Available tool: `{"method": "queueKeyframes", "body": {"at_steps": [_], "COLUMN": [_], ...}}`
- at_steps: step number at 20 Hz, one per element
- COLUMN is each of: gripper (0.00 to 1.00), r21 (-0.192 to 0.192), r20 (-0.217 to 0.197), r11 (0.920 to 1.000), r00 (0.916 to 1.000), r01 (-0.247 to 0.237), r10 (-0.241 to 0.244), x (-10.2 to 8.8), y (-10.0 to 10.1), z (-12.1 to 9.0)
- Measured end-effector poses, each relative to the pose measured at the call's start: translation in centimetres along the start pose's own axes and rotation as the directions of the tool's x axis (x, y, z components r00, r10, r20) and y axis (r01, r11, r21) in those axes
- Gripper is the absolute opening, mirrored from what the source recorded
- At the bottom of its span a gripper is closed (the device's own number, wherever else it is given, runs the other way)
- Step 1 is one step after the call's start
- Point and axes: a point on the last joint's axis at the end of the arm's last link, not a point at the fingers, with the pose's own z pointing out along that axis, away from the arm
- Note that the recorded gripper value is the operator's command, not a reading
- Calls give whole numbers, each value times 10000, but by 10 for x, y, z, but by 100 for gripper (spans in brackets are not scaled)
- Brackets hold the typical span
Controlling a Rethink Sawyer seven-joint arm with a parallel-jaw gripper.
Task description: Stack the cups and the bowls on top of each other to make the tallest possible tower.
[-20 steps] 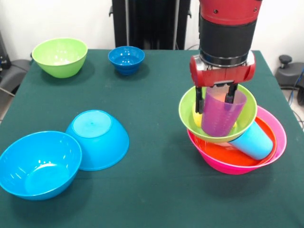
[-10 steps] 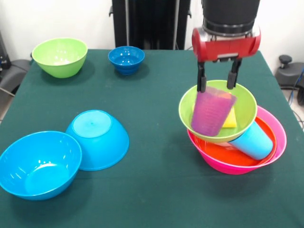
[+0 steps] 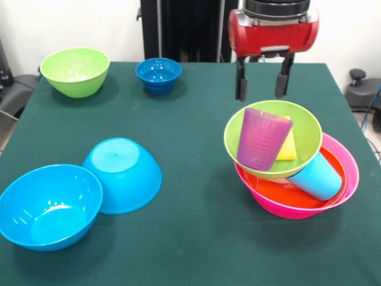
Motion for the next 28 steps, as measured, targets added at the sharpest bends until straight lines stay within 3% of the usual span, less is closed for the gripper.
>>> {"method": "queueKeyframes", "body": {"at_steps": [6, 13, 21, 24, 28], "gripper": [100, 100, 100, 100, 100], "r21": [36, -9, 10, -23, 33], "r20": [-32, -227, -531, -564, -436], "r11": [9997, 9975, 9949, 9964, 9991], "r00": [9997, 9972, 9935, 9948, 9982], "r01": [-259, -710, -1009, -850, -416], "r10": [260, 710, 1008, 848, 417], "x": [5, 20, 54, 80, 107], "y": [-19, -55, -127, -164, -197], "z": [-4, -5, 3, 11, 21]}}
